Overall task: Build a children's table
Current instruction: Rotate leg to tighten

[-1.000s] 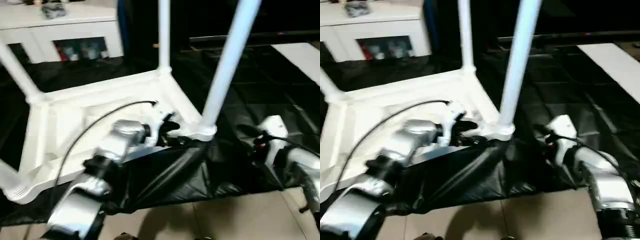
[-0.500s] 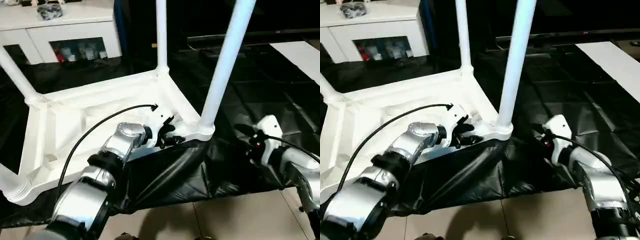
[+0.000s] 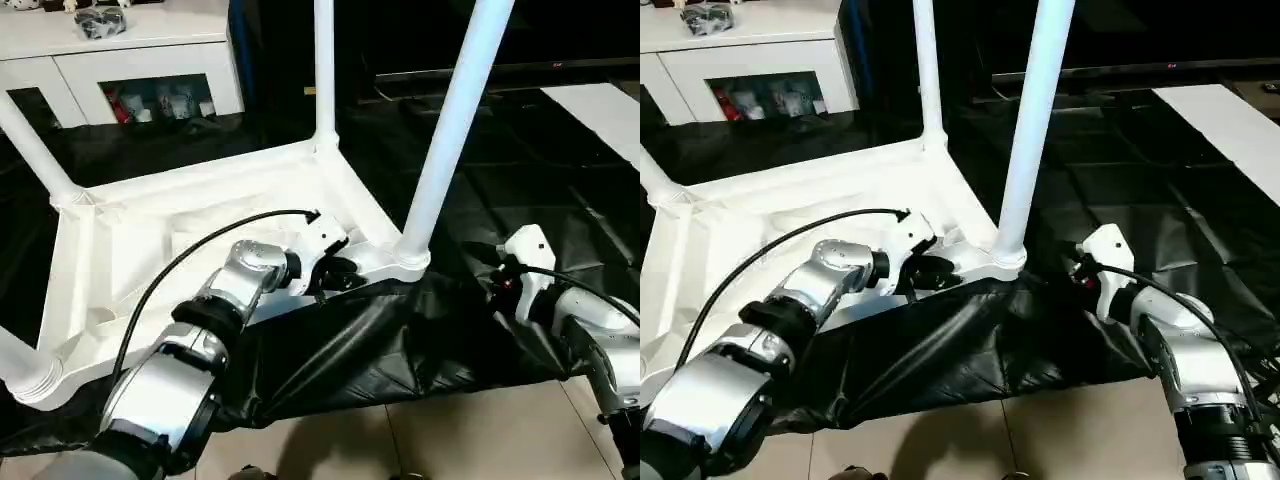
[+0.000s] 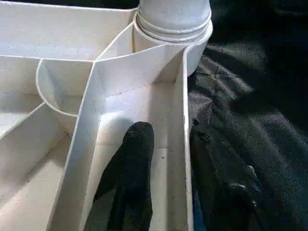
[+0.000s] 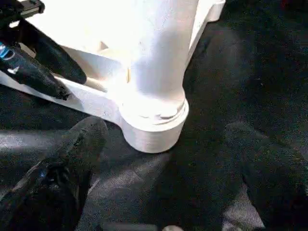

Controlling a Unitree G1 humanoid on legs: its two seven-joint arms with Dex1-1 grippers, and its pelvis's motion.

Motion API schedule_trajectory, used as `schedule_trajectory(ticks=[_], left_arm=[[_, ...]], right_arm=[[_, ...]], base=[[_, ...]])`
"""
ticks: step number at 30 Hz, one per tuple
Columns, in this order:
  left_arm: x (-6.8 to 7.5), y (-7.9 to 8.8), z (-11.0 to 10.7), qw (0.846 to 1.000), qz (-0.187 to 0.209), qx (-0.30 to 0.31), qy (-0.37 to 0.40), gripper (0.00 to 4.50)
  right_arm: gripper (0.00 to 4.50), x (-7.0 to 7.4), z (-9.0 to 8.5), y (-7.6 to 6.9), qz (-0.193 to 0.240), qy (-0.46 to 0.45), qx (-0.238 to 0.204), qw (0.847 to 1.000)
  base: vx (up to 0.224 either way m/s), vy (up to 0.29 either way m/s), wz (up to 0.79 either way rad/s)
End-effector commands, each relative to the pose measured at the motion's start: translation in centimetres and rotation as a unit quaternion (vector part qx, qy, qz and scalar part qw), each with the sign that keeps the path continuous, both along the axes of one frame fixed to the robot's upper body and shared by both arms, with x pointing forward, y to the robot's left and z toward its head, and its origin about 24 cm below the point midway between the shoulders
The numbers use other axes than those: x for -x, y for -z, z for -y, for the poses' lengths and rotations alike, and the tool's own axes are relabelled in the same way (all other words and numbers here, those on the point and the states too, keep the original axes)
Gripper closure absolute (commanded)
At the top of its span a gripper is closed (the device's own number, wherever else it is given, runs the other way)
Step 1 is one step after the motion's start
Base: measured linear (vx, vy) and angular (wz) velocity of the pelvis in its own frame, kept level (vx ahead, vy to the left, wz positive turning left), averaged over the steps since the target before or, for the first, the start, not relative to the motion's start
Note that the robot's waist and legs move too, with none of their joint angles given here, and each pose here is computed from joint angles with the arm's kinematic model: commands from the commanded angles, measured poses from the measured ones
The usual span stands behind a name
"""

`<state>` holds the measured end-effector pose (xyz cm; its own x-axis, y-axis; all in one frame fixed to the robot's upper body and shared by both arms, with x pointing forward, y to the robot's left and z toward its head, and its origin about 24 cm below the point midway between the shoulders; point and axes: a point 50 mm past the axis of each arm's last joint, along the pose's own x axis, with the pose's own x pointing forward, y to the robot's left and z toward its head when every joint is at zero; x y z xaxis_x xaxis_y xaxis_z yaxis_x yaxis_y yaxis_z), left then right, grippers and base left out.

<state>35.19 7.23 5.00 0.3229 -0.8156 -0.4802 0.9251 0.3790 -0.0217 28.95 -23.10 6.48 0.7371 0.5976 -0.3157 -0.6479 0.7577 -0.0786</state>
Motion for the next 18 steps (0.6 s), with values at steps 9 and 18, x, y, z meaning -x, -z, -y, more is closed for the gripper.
schedule_trajectory(ticks=[9, 18], left_arm=[[0.2, 0.6, -0.5, 0.999, -0.029, -0.028, 0.016, 4.17], [0.6, 0.2, -0.6, 0.997, -0.032, -0.006, 0.073, 4.46]], right_arm=[[0.00, -0.6, -0.3, -0.5, 0.004, -0.016, -0.011, 1.000], [0.00, -1.1, -1.3, -0.7, -0.005, -0.089, -0.012, 0.996]], base=[[0.000, 0.000, 0.00], [0.000, 0.000, 0.00]])
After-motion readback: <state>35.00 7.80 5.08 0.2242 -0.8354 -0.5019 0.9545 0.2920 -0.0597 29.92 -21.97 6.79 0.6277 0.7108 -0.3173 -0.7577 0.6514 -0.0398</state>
